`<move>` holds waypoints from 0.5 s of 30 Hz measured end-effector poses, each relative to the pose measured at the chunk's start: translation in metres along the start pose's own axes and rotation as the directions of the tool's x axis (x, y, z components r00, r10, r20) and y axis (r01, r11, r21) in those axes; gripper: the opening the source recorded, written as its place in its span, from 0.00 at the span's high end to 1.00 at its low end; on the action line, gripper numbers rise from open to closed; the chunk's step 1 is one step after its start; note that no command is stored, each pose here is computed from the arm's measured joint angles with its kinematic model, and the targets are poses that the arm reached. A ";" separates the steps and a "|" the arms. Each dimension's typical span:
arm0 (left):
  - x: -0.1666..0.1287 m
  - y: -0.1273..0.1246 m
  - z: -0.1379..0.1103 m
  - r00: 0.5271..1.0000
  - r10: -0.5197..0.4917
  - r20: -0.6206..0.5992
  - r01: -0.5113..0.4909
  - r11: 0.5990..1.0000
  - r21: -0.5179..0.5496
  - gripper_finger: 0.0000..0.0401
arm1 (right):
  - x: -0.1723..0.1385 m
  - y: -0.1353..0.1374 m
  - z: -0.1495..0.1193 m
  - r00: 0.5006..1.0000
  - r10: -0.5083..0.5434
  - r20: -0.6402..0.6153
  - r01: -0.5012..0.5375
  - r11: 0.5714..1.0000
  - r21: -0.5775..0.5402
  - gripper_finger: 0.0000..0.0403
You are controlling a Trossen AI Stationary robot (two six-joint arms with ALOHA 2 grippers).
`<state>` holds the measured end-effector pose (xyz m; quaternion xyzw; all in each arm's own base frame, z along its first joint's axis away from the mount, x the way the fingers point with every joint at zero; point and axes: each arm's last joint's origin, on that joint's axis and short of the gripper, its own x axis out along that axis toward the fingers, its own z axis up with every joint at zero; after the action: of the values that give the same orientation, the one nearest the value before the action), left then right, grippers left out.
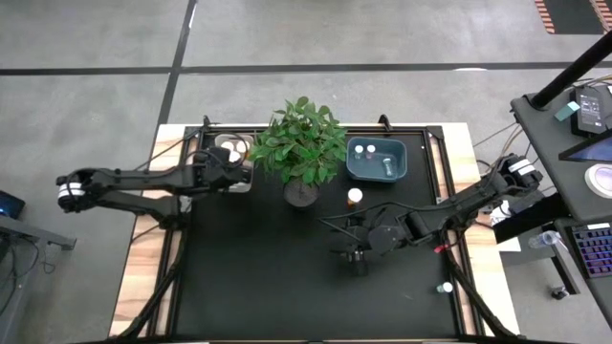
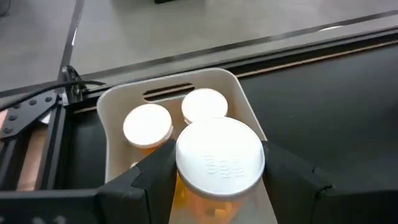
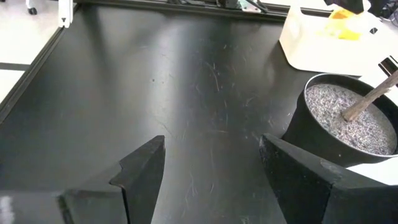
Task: Pick and place medicine bottles into bin by pill shape (circle, oval)
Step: Put the big orange pill bottle into the white bin
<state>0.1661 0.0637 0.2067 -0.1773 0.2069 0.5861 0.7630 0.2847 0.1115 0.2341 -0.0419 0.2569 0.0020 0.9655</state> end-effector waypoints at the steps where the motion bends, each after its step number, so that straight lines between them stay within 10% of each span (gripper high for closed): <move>1: 0.002 -0.001 -0.001 1.000 0.003 -0.004 -0.003 1.000 0.002 0.54 | 0.000 0.000 0.000 1.000 0.000 -0.001 0.000 1.000 0.000 0.37; 15: 0.020 -0.012 -0.015 0.994 0.017 -0.107 -0.016 1.000 0.016 0.54 | 0.000 0.000 -0.002 1.000 -0.001 -0.004 0.001 1.000 0.002 0.37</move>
<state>0.1810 0.0692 0.1836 -0.2010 0.2533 0.5806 0.7473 0.2842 0.1112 0.2327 -0.0412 0.2588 0.0014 0.9651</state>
